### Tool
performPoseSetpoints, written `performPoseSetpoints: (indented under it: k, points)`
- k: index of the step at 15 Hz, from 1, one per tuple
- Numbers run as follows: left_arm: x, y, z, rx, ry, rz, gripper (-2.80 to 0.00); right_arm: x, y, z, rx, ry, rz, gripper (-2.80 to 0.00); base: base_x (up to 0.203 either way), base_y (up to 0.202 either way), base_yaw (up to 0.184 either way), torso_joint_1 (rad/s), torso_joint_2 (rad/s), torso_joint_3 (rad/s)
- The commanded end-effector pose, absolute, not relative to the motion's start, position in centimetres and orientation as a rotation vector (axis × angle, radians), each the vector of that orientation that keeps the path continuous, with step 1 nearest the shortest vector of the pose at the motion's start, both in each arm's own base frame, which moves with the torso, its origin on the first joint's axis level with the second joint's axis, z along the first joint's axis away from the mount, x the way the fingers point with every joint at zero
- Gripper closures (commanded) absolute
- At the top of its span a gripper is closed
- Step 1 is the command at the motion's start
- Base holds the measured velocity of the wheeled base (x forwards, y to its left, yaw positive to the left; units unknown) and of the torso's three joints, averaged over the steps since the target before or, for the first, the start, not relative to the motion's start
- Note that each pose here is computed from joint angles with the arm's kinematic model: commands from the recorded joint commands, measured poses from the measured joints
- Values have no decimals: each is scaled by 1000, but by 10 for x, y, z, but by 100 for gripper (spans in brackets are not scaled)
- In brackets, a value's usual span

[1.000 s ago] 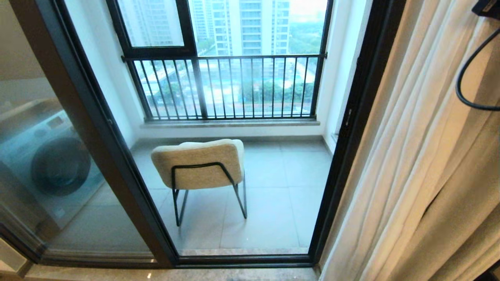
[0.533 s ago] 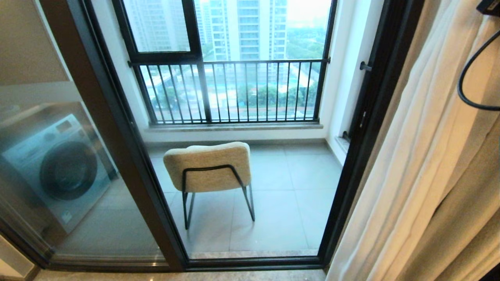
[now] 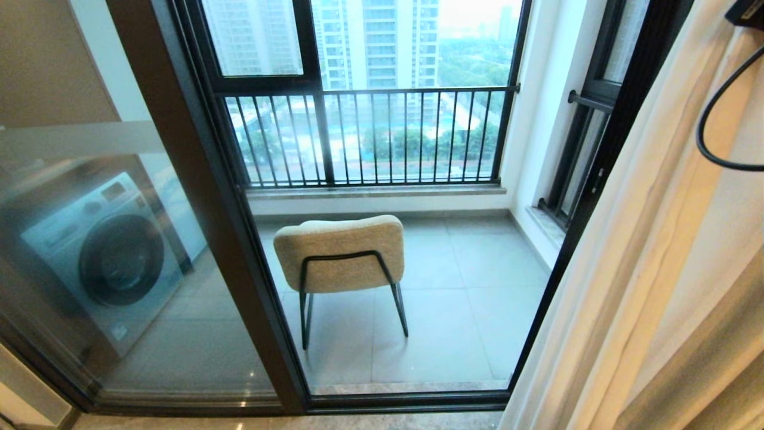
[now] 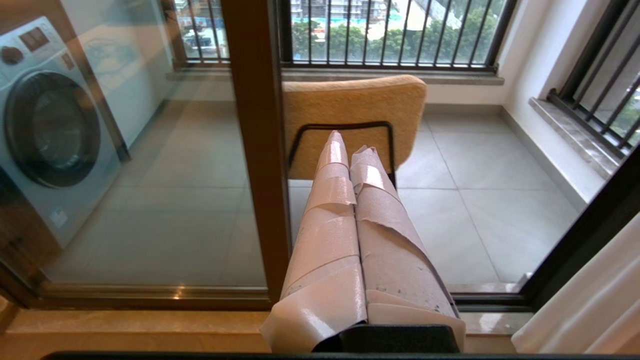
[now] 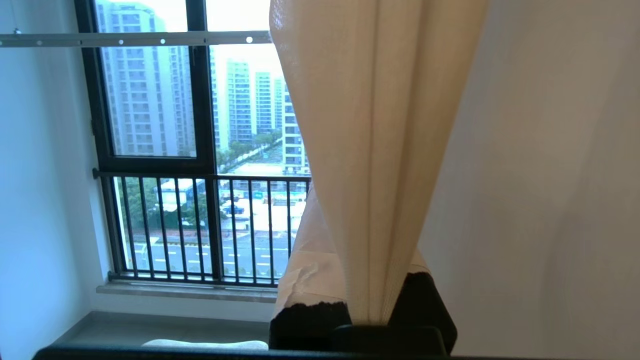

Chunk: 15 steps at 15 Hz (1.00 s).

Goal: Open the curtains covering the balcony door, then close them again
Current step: Close the inner curtains on both sides

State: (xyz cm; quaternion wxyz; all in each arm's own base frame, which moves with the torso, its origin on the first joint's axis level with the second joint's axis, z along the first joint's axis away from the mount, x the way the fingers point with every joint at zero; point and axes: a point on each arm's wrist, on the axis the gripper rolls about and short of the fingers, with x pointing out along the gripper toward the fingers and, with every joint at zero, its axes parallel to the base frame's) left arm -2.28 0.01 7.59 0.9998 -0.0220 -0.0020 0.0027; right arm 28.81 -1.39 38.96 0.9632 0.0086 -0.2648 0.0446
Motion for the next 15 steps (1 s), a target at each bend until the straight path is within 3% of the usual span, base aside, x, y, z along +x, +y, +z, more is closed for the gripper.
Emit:
performPoseSetpoints:
  k: [1, 15]
  points:
    - [-23, 0, 76, -44, -5, 8, 0, 289, -14, 389, 17, -536, 92, 0, 0, 188, 0, 2, 7, 2]
    - [-23, 0, 76, -44, -5, 8, 0, 291, -14, 387, 16, -530, 92, 0, 0, 186, -1, 2, 3, 3]
